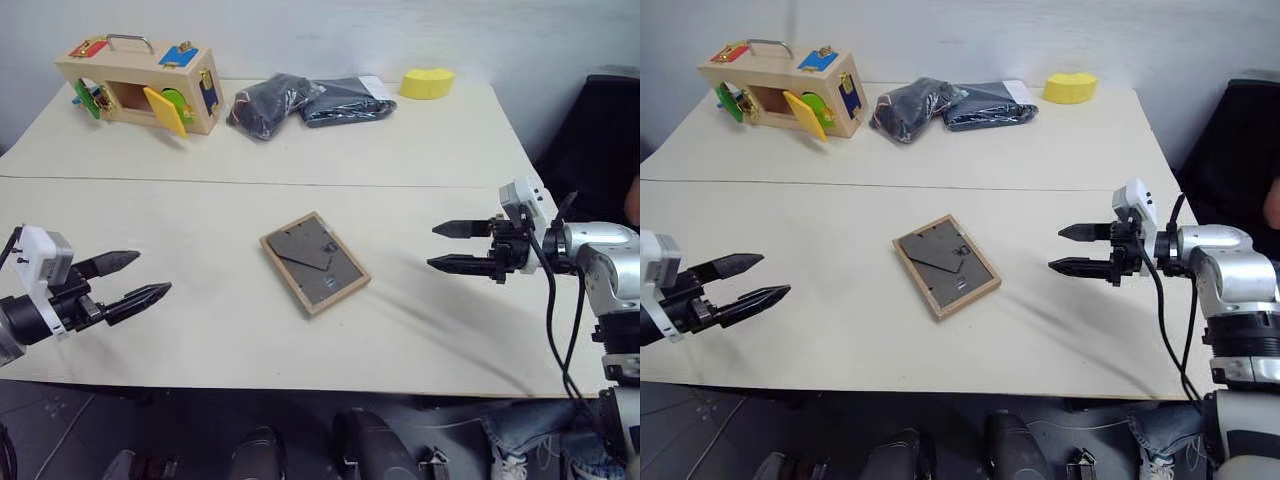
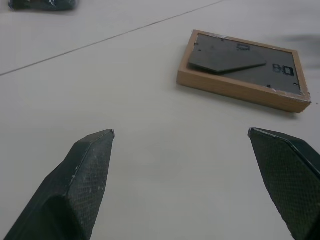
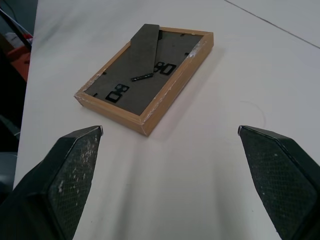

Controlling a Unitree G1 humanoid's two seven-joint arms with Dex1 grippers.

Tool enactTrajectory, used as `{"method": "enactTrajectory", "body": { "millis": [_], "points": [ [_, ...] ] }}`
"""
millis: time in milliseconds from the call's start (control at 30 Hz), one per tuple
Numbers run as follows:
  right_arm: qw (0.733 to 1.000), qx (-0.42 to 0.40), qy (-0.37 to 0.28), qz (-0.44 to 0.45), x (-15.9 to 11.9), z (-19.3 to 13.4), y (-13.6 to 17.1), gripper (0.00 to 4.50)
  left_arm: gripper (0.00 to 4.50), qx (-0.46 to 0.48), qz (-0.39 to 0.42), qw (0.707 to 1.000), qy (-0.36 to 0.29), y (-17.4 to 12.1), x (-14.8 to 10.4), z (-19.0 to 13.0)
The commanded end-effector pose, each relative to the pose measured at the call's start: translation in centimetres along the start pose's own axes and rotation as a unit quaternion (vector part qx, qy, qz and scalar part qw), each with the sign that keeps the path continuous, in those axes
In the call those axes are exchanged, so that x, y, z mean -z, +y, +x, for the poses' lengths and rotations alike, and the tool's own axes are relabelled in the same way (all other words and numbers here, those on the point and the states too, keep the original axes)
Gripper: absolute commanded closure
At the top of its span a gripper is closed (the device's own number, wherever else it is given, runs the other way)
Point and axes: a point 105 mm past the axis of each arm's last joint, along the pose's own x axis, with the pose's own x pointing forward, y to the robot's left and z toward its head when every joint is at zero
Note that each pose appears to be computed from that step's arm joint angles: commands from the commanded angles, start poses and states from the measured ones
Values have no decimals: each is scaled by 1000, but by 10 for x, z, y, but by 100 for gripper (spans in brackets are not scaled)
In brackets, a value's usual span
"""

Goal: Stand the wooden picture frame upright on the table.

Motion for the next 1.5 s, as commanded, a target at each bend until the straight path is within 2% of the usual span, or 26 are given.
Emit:
{"method": "enactTrajectory", "body": {
  "millis": [33,200,367,400,500,667,767,867,1000,1167,1333,1400,1500],
  "points": [
    [1000,-5,-14,-17,-12,3,0,2,0,1,33,999,1,-4,-7,-4],
    [999,6,-16,-30,-12,9,-2,2,0,-13,33,999,29,-4,3,-1],
    [997,37,-21,-60,-12,24,-11,2,0,33,67,995,62,-12,13,15],
    [997,45,-9,-68,-8,30,-14,1,18,43,83,993,70,-13,16,23],
    [993,65,25,-100,3,49,-24,61,91,88,129,982,110,-16,31,44],
    [982,90,63,-151,12,72,-38,233,256,124,173,969,125,-12,34,79],
    [978,66,85,-181,20,90,-34,341,357,150,209,957,133,-12,30,107],
    [977,49,86,-191,21,103,-28,441,447,163,225,952,131,-11,25,122],
    [976,-10,104,-193,34,119,-4,446,449,163,217,955,119,-10,27,147],
    [976,-44,85,-198,29,125,23,446,449,158,196,965,75,-14,15,179],
    [975,-59,86,-195,30,122,38,446,449,158,142,976,53,-12,2,187],
    [975,-51,88,-197,30,121,37,450,411,149,98,982,63,-1,1,177],
    [973,-28,98,-209,29,115,27,450,330,213,-63,965,140,-3,16,132]
  ]
}}
